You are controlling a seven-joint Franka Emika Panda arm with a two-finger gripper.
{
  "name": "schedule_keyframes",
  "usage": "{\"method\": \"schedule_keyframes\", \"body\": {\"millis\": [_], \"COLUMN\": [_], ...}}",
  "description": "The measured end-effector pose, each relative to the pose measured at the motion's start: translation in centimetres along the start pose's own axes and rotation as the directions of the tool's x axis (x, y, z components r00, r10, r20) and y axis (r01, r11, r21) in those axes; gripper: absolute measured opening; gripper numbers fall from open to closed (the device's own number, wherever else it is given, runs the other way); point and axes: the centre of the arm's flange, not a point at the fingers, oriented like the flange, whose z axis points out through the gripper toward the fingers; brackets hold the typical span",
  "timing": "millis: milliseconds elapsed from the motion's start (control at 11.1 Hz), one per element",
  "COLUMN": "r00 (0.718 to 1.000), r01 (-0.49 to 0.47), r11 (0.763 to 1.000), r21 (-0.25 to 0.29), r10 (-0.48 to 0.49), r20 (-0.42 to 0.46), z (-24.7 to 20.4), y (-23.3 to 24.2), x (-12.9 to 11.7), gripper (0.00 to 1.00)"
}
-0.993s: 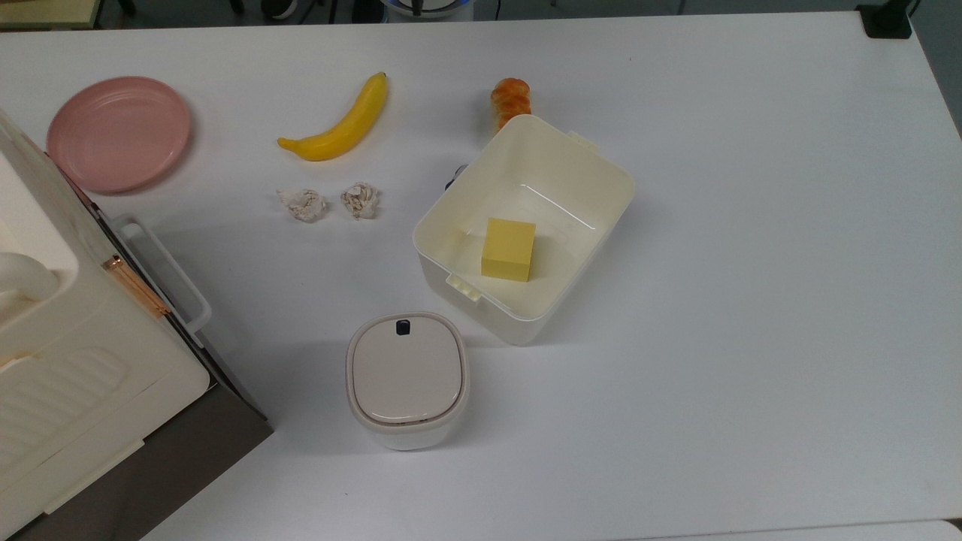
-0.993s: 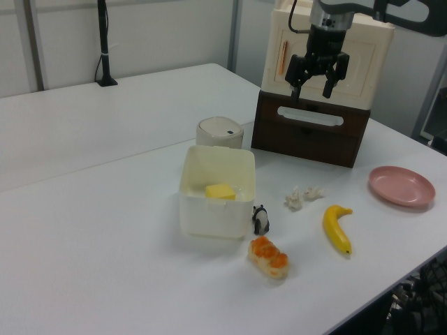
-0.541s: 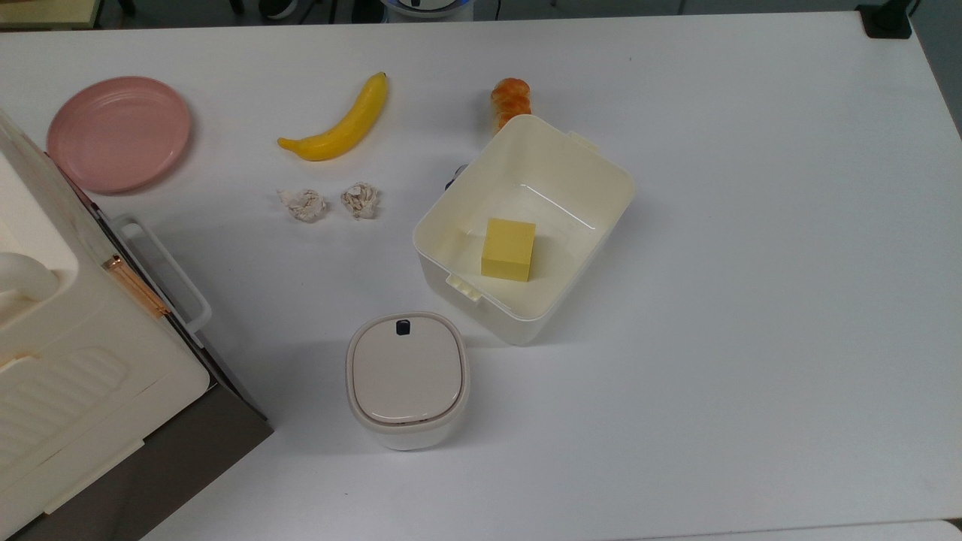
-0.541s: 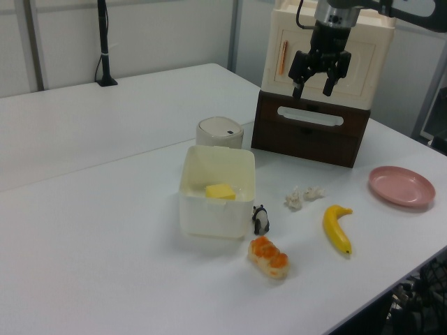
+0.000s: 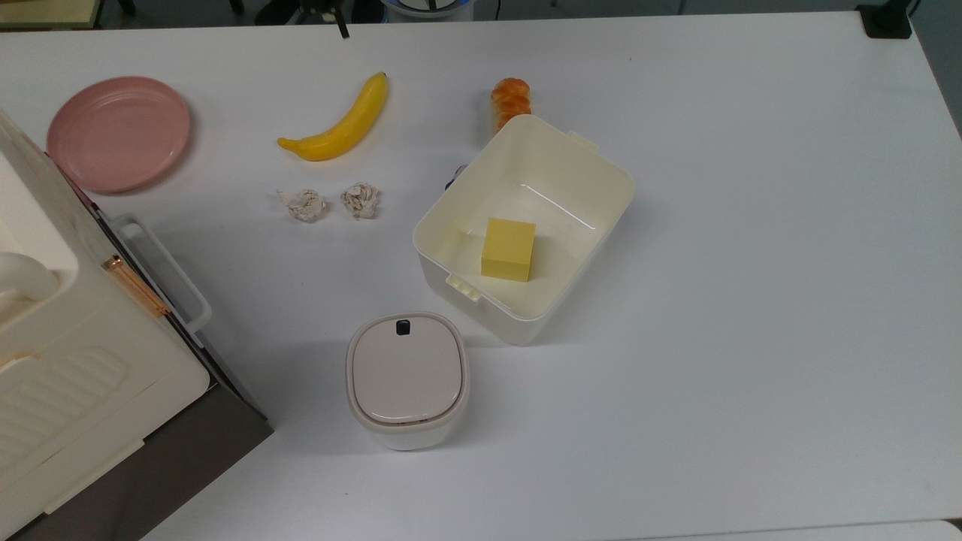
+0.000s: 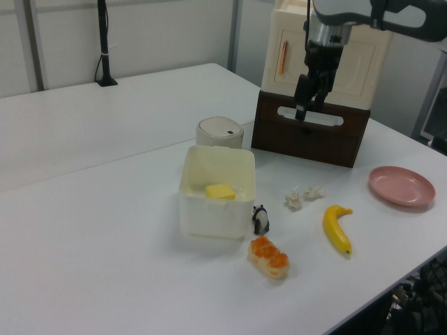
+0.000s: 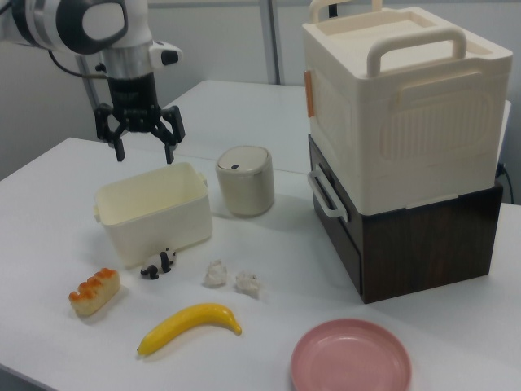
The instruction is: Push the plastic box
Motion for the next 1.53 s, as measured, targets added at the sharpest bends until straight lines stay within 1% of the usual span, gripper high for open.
{"method": "schedule_keyframes", "body": {"millis": [90,180,271,361,451,541,722,902,993,1083,1263,1534], "r00": [0.998,0.979,0.946,0.915,0.898,0.883,0.859,0.842,0.829,0.815,0.8,0.791], "r01": [0.069,0.2,0.321,0.403,0.439,0.47,0.512,0.54,0.559,0.578,0.598,0.608], "r11": [0.998,0.98,0.946,0.915,0.899,0.883,0.857,0.839,0.826,0.813,0.799,0.792], "r21": [0.006,0.02,0.031,0.026,0.015,-0.006,-0.057,-0.067,-0.074,-0.073,-0.062,-0.046], "r10": [-0.069,-0.2,-0.322,-0.403,-0.439,-0.47,-0.512,-0.536,-0.552,-0.571,-0.591,-0.6], "r20": [0.011,0.028,0.033,0.025,0.015,0.008,0.029,0.068,0.09,0.098,0.107,0.123], "z": [0.6,1.6,3.0,4.6,6.0,7.6,10.8,12.8,13.1,13.3,13.9,15.5], "y": [0.0,-0.1,0.0,0.2,0.2,-0.1,-1.1,-1.7,-1.7,-1.7,-1.6,-1.6], "x": [0.0,0.0,0.1,0.5,0.9,1.6,3.0,3.4,3.4,3.4,3.6,4.1], "gripper": [1.0,1.0,1.0,1.0,1.0,1.0,1.0,1.0,1.0,1.0,1.0,1.0]}}
